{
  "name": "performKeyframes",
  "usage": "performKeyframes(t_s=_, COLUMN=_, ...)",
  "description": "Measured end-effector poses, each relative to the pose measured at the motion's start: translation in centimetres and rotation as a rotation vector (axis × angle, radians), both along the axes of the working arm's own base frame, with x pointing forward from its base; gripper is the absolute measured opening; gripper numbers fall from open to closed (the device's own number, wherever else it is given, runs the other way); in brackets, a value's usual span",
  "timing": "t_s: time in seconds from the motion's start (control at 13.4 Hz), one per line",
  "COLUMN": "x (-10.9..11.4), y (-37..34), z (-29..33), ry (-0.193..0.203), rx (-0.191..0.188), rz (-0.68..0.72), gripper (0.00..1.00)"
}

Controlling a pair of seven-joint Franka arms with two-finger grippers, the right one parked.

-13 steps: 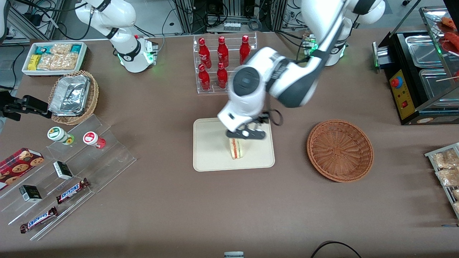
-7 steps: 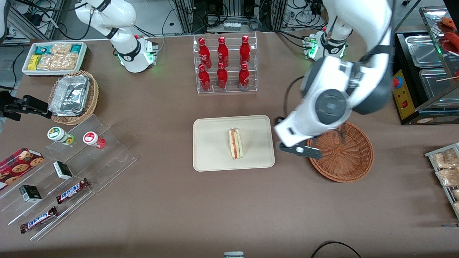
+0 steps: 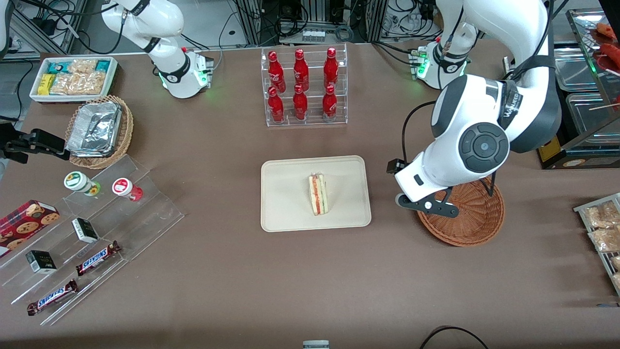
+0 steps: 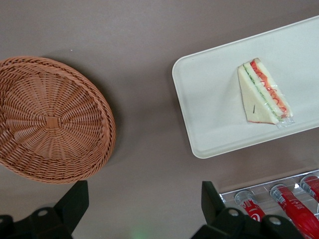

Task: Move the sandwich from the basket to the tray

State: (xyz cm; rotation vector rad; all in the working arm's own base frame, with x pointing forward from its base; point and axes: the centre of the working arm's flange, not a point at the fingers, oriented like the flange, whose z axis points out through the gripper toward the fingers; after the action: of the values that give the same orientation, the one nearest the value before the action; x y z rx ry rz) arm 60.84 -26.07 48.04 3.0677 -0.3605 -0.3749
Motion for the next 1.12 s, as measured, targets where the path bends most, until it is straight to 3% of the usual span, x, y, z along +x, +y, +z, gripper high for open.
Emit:
performKeyframes(t_s=0.45, x=0.6, y=4.4, z=1.2, ry=-0.011, rx=0.009, rz=0.069, gripper=1.0)
performKeyframes(t_s=0.67, x=0.8, y=8.4, z=3.1, ry=-0.014, rx=-0.023, rz=0.11, gripper=1.0)
performKeyframes(t_s=1.12, x=-1.1, y=13.8, z=6.6, ry=0.011, rx=0.005, rz=0.1, gripper=1.0)
